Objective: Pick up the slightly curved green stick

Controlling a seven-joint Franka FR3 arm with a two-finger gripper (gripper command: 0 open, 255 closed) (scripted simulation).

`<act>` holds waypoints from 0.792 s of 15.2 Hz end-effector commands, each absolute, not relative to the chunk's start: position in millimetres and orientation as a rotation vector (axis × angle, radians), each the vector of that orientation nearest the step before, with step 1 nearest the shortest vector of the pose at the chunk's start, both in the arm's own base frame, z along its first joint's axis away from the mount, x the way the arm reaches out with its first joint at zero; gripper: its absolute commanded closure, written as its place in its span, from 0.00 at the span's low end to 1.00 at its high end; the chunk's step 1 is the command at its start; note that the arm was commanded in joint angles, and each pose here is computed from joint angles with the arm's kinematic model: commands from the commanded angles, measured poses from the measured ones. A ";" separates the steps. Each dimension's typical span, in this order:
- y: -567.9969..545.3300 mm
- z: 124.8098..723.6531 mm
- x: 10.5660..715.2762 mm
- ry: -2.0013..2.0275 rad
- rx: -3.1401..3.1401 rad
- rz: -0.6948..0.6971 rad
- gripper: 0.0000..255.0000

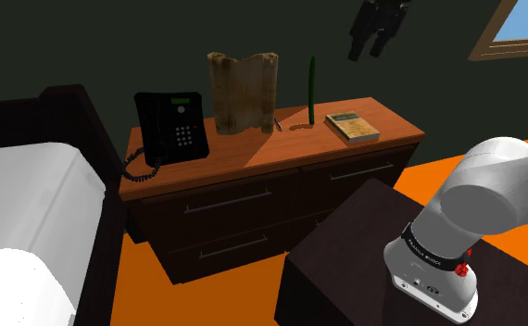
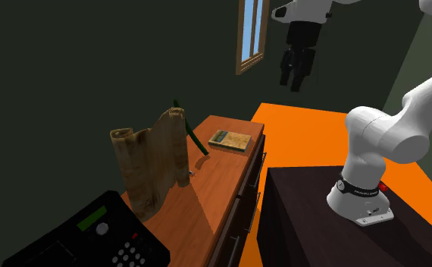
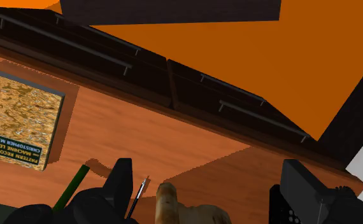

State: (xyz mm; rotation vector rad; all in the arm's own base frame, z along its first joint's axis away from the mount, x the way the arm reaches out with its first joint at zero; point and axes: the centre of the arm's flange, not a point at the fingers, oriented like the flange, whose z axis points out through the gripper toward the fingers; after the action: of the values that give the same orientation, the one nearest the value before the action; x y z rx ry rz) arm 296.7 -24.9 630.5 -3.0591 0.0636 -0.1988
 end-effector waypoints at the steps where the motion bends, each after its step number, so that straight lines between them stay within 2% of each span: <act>1: -24.9 630.5 296.7 0.064 -3.059 -0.199 0.00; 12: -74.1 543.3 381.4 0.334 -3.068 -0.375 0.00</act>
State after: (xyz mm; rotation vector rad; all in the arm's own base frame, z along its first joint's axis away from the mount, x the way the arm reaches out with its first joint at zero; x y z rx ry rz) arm 372.5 -68.1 551.2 -3.0687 0.3076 -0.3530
